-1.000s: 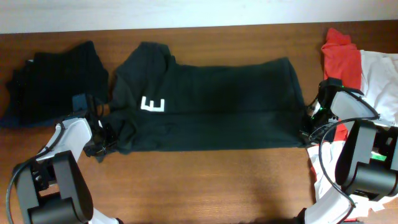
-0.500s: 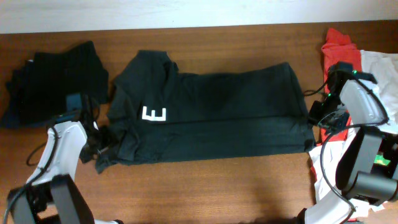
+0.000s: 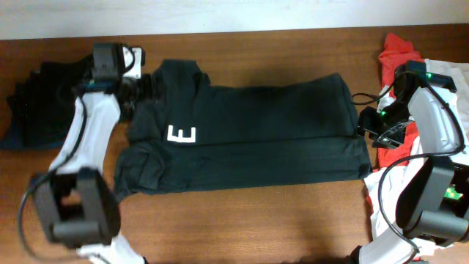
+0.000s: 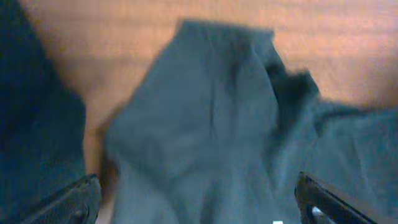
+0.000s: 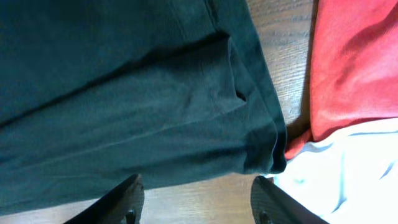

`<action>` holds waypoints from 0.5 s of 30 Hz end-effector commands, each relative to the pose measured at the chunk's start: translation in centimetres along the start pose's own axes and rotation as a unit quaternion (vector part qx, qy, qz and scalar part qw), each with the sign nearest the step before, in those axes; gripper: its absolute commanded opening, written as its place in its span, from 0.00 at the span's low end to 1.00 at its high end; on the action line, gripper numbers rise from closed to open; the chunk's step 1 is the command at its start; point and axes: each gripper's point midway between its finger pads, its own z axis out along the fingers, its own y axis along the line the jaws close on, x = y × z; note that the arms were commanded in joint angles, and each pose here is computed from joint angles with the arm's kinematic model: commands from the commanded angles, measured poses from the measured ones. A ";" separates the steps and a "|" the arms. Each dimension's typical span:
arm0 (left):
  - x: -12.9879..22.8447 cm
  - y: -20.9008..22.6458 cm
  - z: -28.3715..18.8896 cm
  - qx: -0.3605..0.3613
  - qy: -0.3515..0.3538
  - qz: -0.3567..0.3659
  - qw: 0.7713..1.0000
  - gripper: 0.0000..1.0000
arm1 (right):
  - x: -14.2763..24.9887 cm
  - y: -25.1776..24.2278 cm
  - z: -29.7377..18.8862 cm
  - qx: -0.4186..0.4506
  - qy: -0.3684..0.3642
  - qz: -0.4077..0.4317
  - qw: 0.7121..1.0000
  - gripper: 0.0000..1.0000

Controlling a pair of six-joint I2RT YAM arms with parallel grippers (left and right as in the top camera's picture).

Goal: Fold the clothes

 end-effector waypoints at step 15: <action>-2.8 2.0 16.9 0.016 -0.075 0.053 0.996 0.98 | 0.1 0.3 -0.9 -0.009 -0.007 -0.003 1.000 0.60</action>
